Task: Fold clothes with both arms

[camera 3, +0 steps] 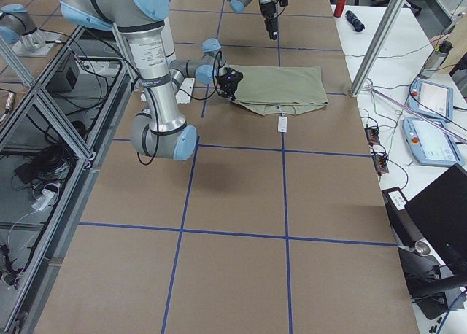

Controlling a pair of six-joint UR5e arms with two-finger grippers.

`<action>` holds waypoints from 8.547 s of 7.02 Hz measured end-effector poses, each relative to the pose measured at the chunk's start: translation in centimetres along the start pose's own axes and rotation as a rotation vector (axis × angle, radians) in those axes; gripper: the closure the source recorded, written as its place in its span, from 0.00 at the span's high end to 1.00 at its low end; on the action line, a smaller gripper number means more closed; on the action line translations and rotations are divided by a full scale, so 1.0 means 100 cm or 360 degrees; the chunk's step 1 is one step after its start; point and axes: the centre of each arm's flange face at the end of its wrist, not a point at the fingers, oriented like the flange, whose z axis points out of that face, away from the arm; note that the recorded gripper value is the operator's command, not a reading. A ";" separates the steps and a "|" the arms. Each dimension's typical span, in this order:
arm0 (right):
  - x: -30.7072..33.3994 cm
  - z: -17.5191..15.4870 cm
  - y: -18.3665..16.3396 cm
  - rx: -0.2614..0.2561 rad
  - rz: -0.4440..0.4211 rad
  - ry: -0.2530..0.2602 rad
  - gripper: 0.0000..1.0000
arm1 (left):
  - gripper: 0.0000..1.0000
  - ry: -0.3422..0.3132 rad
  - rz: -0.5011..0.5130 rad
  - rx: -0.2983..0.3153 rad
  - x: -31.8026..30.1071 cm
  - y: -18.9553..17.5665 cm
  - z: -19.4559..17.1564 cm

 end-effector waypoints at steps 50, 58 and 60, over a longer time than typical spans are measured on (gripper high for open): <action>0.269 0.004 -0.601 -0.0355 -0.1166 -0.0028 1.00 | 1.00 -0.0680 0.1284 -0.0084 -0.245 -0.239 -0.191; 0.376 -0.077 -0.640 -0.0482 -0.1358 0.0224 1.00 | 1.00 -0.0735 0.0859 -0.0305 -0.341 -0.238 -0.264; 0.385 -0.098 -0.623 -0.0453 -0.1357 0.0238 1.00 | 1.00 -0.0711 0.0832 -0.0314 -0.348 -0.218 -0.269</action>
